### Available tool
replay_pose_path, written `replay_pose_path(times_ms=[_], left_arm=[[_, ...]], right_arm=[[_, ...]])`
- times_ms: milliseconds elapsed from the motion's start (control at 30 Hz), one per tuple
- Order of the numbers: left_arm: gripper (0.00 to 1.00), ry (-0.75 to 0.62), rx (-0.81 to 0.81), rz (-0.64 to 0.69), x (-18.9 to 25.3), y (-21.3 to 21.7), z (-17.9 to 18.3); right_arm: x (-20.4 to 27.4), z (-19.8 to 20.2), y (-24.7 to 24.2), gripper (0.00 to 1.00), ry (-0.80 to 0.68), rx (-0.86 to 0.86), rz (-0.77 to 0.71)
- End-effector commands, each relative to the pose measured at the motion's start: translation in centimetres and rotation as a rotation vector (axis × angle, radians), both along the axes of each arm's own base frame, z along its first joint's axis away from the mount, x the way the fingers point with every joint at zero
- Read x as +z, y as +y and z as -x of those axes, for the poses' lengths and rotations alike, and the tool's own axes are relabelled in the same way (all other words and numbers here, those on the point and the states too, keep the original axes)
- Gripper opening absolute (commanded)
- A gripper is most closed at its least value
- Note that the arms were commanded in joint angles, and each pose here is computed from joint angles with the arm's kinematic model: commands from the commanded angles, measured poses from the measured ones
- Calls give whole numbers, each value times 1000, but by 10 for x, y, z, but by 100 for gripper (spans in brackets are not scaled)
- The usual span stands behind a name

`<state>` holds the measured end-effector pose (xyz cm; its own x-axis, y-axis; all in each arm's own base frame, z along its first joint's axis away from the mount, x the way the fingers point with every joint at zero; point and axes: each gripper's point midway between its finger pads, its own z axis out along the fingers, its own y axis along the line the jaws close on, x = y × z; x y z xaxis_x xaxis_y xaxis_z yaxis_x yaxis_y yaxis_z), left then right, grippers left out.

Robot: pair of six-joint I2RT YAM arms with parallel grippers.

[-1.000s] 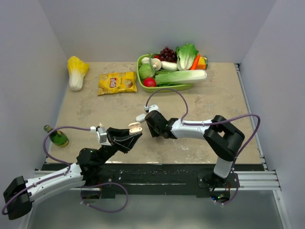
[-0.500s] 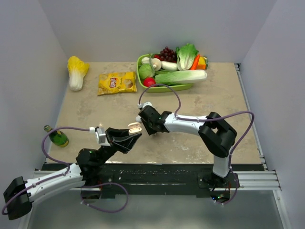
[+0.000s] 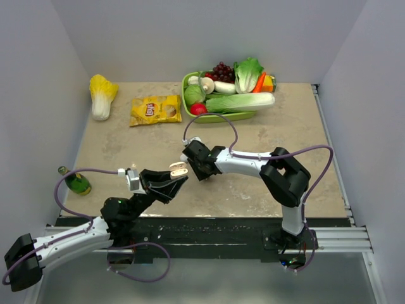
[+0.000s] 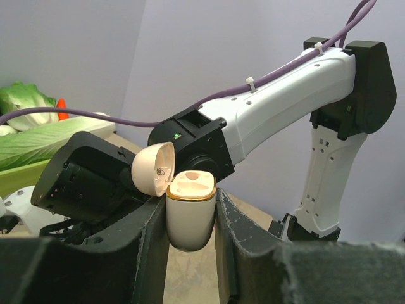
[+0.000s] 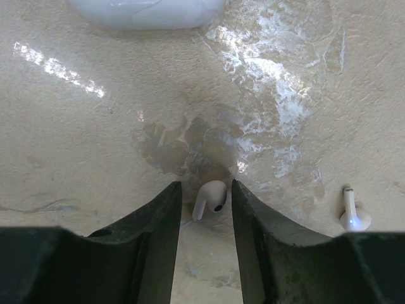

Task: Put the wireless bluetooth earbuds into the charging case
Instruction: Pick up the earbud from the center of the board.

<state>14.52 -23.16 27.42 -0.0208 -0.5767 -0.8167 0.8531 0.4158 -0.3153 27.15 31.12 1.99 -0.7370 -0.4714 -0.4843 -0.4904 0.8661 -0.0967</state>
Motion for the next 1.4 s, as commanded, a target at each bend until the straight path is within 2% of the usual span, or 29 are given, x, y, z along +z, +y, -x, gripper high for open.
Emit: replay_pose_path(times_ms=[0, 467, 767, 867, 1167, 1367], left_arm=[[0, 63, -21, -98, -74, 3, 7], [0, 66, -22, -94, -73, 3, 7], [0, 71, -24, -100, -76, 3, 7], [0, 72, -22, -100, -76, 3, 7], [0, 55, -13, -84, -72, 6, 7], [0, 17, 9, -53, -56, 8, 5]], right_arm=[[-4, 2, -1, 41, 28, -1, 6], [-8, 6, -5, 27, 38, -7, -14], [-5, 6, -9, 11, 29, -19, -21], [-2, 5, -9, 0, 16, -27, -32], [40, -12, 0, 0, -130, -96, -203], [104, -24, -8, 0, -293, -150, -325]])
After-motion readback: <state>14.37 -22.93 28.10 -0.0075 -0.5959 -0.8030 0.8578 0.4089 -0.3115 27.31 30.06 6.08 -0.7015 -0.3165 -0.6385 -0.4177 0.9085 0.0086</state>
